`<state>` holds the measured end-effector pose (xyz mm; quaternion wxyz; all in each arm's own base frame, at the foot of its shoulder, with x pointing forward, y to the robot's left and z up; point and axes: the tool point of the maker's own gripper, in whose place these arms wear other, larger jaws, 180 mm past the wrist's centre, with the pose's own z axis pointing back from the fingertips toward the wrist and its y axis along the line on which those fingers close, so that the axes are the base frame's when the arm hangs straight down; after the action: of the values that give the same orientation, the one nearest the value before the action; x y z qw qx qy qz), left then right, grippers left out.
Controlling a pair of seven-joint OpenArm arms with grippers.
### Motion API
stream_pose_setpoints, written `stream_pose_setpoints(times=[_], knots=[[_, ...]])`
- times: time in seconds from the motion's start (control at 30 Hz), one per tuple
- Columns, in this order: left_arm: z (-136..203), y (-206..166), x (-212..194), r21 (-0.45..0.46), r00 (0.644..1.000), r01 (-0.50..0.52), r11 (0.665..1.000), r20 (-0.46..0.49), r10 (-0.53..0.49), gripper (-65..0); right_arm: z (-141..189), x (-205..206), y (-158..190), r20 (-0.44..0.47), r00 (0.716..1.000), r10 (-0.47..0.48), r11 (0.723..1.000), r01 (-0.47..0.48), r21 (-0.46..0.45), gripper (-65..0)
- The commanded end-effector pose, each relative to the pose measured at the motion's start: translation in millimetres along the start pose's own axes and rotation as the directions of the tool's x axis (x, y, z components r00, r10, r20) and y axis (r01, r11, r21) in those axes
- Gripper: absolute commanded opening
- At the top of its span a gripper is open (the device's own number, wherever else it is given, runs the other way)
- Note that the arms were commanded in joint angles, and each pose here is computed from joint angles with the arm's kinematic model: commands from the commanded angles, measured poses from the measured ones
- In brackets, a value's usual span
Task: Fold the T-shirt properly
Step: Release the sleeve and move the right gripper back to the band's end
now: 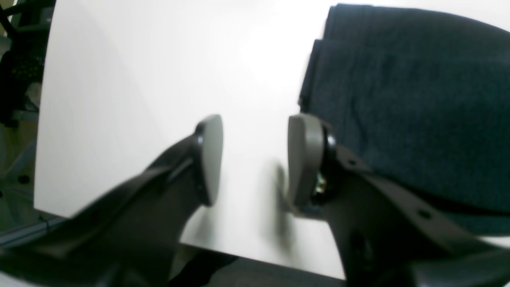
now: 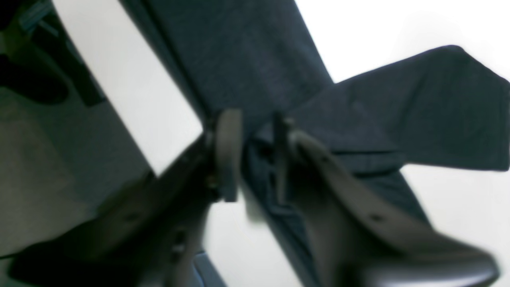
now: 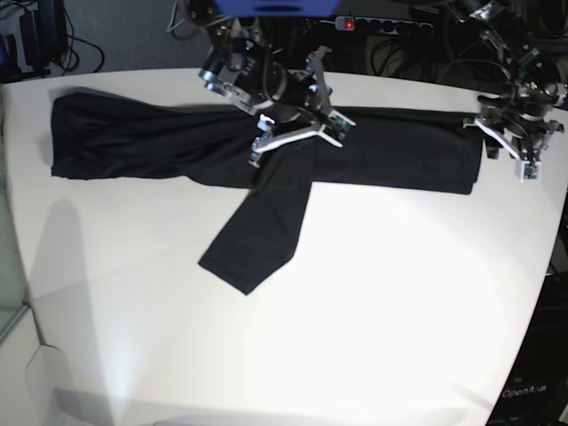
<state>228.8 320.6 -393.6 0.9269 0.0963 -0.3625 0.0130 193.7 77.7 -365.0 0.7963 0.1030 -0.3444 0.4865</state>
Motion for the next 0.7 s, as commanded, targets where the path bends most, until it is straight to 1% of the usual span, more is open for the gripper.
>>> stream_pose_setpoints(times=[0.0, 0.1, 0.2, 0.23, 0.3, 0.43, 0.5, 0.67], knots=[[3, 6, 13, 0.014, 0.999, 0.004, 1.000, 0.045, -0.005, -38.9, 2, 11, 1, 0.041, 0.999, -0.013, 1.000, 0.013, 0.000, -41.9], [3, 6, 13, 0.014, 0.999, 0.004, 1.000, 0.045, -0.005, -38.9, 2, 11, 3, 0.041, 0.999, -0.009, 1.000, 0.009, 0.004, -32.3], [3, 6, 14, 0.014, 0.999, 0.004, 1.000, 0.047, -0.005, -38.9, 2, 8, -1, 0.015, 1.000, -0.004, 1.000, 0.004, -0.007, -29.0], [4, 7, 15, 0.016, 0.999, 0.005, 1.000, 0.050, -0.006, -38.9, 2, 6, -7, 0.003, 1.000, -0.001, 1.000, 0.001, -0.021, -29.0], [4, 7, 17, 0.015, 0.998, 0.004, 1.000, 0.057, -0.005, -38.9, 4, -9, -30, -0.056, 0.998, -0.004, 0.997, 0.000, -0.078, -29.4], [4, 7, 22, 0.016, 0.998, 0.003, 1.000, 0.069, -0.004, -38.8, 20, -65, -75, -0.201, 0.980, 0.014, 0.984, -0.049, -0.172, -31.5], [3, 6, 24, 0.013, 0.997, 0.003, 1.000, 0.073, -0.004, -38.8, 30, -88, -92, -0.252, 0.968, 0.006, 0.976, -0.060, -0.208, -32.0], [-2, 2, 51, 0.007, 0.992, -0.012, 1.000, 0.128, 0.011, -38.8, 55, -125, -135, -0.333, 0.943, -0.030, 0.950, -0.077, -0.304, -32.1]])
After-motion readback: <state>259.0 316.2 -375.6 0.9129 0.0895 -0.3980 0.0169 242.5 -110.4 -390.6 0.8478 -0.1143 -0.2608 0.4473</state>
